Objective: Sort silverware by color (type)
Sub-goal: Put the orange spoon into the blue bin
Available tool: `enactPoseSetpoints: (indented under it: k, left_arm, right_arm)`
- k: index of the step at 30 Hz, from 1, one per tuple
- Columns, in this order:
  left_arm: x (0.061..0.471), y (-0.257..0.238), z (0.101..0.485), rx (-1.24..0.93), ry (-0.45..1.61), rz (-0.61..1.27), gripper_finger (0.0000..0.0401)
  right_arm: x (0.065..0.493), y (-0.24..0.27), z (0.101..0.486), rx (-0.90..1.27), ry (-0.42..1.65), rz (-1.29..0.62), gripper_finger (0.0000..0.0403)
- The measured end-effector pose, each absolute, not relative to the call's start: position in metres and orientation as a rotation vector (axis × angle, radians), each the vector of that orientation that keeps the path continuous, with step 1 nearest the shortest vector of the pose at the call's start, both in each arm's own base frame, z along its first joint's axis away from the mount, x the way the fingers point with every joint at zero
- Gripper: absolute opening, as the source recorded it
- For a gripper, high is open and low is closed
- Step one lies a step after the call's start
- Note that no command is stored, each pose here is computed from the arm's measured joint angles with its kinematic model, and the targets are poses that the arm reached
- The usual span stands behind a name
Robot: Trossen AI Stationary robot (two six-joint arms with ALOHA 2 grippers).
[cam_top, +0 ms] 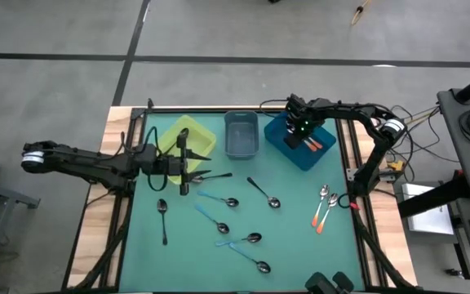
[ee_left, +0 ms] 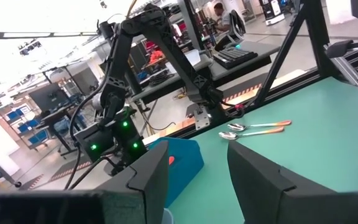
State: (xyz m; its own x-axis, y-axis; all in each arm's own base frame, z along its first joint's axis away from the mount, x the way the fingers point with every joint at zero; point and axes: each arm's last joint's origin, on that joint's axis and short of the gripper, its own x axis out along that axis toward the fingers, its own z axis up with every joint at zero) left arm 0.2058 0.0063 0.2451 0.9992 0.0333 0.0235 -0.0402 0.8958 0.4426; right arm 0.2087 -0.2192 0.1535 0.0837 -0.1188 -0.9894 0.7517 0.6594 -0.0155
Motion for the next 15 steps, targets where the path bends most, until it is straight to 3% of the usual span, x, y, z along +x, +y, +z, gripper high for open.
enactPoseSetpoints:
  k: [15]
  left_arm:
    - [0.2057,0.0076,0.2443,0.459,0.002,0.076,0.0146]
  right_arm:
    - [0.2082,-0.2189,0.1530,0.593,1.343,-0.716,0.0013]
